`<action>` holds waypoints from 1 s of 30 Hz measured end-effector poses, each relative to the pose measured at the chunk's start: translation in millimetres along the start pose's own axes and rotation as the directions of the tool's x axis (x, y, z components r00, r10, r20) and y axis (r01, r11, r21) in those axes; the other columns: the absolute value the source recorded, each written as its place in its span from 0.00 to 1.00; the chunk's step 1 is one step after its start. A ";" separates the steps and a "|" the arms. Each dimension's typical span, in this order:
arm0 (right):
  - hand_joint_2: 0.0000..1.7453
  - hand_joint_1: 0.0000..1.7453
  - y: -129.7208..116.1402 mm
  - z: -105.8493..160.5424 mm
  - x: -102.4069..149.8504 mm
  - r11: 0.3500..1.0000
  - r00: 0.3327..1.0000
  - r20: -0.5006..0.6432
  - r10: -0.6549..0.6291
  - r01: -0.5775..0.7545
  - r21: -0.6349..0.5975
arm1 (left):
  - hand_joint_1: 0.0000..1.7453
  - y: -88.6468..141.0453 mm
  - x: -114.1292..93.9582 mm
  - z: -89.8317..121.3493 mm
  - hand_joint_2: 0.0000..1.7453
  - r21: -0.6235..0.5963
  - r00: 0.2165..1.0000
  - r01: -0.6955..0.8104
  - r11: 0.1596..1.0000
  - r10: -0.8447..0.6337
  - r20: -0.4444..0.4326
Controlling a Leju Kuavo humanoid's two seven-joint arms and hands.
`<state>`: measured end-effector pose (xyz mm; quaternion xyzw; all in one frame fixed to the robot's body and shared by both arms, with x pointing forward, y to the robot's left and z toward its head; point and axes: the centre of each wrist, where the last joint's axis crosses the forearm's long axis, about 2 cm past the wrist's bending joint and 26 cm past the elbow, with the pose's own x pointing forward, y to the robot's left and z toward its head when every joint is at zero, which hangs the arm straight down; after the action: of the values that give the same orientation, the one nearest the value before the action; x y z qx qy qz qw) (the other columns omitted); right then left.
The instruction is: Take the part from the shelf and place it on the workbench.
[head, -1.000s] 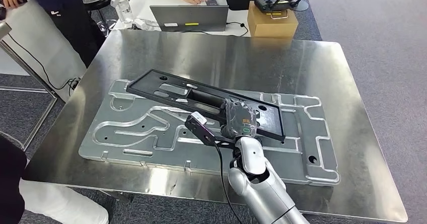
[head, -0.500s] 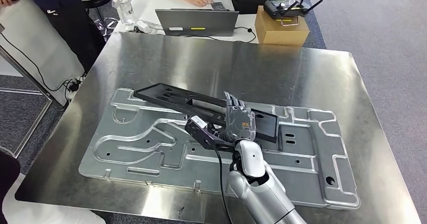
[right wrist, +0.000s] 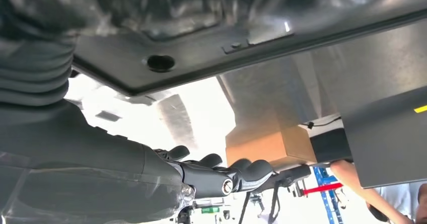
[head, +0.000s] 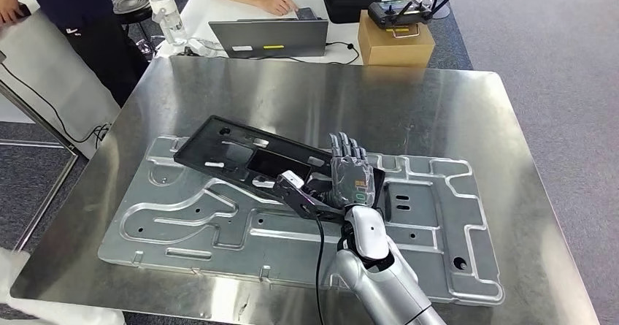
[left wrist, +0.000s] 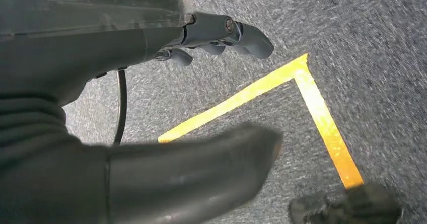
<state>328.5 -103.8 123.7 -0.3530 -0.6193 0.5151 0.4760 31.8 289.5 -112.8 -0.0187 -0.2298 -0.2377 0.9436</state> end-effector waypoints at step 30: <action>0.00 0.00 -2.2 -1.0 -2.7 1.000 1.000 -0.001 -0.002 0.002 -0.001 | 0.00 1.6 1.8 -0.8 0.00 -0.003 1.000 -0.002 1.000 0.002 0.004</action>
<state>330.4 -106.5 125.3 -0.3527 -0.6197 0.5143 0.4766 34.3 290.1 -112.6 -0.0207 -0.2312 -0.2369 0.9434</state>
